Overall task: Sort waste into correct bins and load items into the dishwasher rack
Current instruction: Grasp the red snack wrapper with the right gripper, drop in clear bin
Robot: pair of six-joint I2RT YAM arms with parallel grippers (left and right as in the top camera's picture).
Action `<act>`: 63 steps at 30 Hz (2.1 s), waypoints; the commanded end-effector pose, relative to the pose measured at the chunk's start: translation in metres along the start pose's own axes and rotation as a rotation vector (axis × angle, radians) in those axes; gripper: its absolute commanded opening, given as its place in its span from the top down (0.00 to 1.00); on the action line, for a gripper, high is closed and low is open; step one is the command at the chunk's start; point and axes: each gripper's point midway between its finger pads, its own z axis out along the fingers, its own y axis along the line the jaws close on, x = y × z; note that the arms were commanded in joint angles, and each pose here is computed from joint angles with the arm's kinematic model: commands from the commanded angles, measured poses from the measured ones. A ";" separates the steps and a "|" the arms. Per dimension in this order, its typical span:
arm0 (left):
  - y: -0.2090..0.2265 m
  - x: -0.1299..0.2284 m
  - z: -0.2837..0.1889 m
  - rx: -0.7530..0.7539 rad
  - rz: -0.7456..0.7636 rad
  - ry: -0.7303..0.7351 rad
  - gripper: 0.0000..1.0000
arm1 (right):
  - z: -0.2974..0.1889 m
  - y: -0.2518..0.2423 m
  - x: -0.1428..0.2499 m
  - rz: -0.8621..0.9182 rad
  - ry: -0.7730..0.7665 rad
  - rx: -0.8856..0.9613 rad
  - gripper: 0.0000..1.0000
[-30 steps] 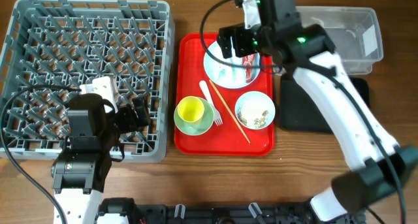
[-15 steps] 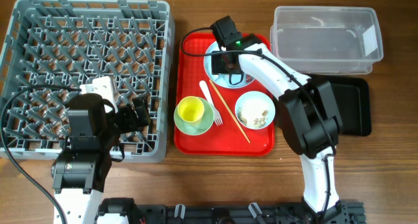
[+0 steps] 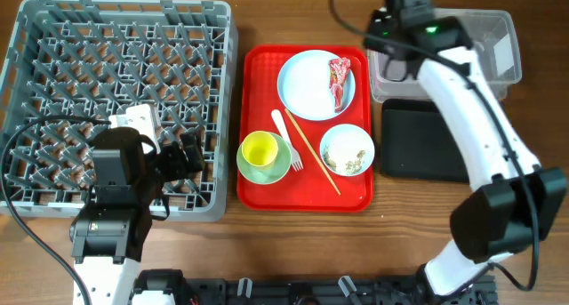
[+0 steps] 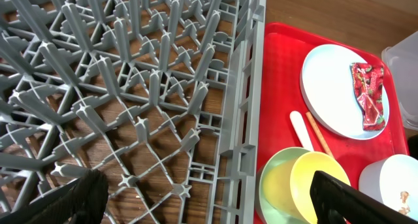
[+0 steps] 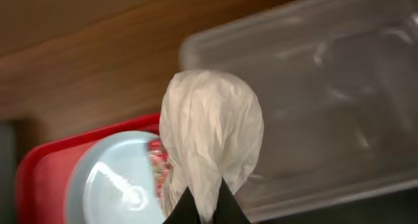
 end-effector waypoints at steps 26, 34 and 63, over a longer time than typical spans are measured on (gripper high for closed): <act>-0.002 -0.001 -0.003 0.011 0.009 0.007 0.00 | 0.124 0.067 0.159 -0.108 0.364 0.061 0.26; -0.002 -0.001 -0.003 0.011 0.009 0.007 0.00 | 0.126 0.063 0.166 -0.096 0.387 0.082 0.55; -0.002 -0.001 -0.003 0.011 0.009 0.007 0.00 | 0.030 -0.035 -0.003 0.218 0.107 -0.154 0.07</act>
